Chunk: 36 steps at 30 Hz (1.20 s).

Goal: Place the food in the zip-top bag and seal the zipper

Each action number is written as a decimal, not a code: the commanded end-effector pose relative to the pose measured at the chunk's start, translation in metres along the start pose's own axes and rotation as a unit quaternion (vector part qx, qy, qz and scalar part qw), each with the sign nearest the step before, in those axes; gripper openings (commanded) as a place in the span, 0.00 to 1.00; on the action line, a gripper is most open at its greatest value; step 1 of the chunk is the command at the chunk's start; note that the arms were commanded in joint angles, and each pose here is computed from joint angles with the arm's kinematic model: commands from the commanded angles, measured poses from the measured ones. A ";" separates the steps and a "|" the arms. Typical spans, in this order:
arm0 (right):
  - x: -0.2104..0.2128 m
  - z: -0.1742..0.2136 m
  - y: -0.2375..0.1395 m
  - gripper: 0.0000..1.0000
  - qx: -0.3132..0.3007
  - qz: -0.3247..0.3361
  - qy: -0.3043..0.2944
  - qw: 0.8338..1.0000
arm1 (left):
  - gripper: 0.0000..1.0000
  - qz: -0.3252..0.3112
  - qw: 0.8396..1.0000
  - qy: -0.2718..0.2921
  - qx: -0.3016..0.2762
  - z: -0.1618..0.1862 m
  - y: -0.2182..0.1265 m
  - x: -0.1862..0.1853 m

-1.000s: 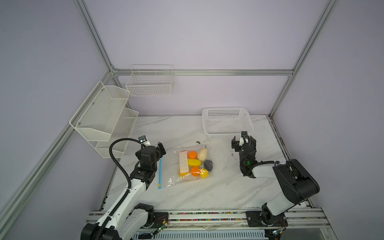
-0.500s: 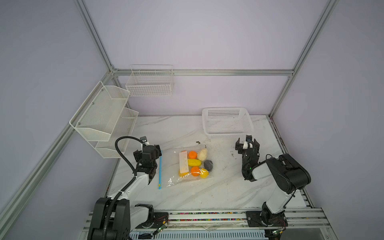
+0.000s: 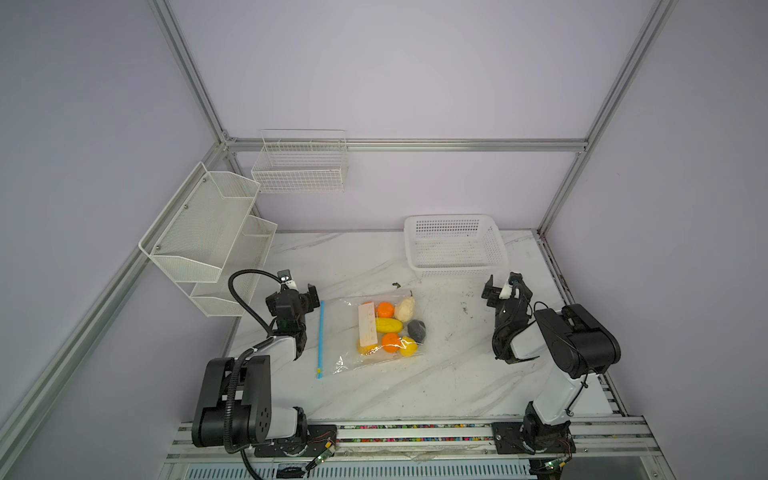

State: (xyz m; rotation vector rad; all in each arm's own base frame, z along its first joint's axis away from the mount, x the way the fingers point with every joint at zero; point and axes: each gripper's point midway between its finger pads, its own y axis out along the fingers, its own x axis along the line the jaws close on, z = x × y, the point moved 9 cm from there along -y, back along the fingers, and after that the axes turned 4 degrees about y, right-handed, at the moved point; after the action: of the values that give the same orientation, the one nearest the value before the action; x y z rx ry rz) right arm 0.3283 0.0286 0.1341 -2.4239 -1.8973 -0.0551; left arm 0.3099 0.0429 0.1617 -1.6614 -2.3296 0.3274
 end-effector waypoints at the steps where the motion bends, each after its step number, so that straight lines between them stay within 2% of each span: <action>1: 0.000 -0.009 0.001 0.95 -0.025 -0.009 0.026 0.999 | 0.99 0.033 0.998 -0.021 -0.045 -0.001 -0.002 0.001; 3: 0.000 -0.009 0.002 0.95 -0.025 -0.010 0.026 0.999 | 0.98 0.040 0.999 -0.018 -0.032 0.008 0.003 -0.001; 12: 0.000 -0.008 0.012 0.97 -0.004 -0.022 0.023 0.999 | 1.00 0.053 0.998 -0.013 -0.033 0.011 0.003 -0.002; 17: 0.000 -0.008 0.011 0.97 -0.005 -0.022 0.021 1.000 | 1.00 0.080 0.995 0.001 -0.054 0.015 -0.002 -0.006; 23: 0.000 -0.008 0.011 0.97 -0.005 -0.022 0.022 1.000 | 1.00 0.078 0.995 0.001 -0.061 0.026 0.001 -0.006; 36: 0.000 -0.007 0.018 0.97 0.009 -0.040 0.024 0.999 | 1.00 0.073 0.996 0.015 -0.051 0.025 0.007 -0.012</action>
State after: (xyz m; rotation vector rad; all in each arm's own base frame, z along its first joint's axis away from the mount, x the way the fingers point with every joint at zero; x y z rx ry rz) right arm 0.3395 0.0261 0.1337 -2.3349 -1.9444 -0.0559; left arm 0.3073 0.0341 0.1249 -1.8643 -2.2145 0.2984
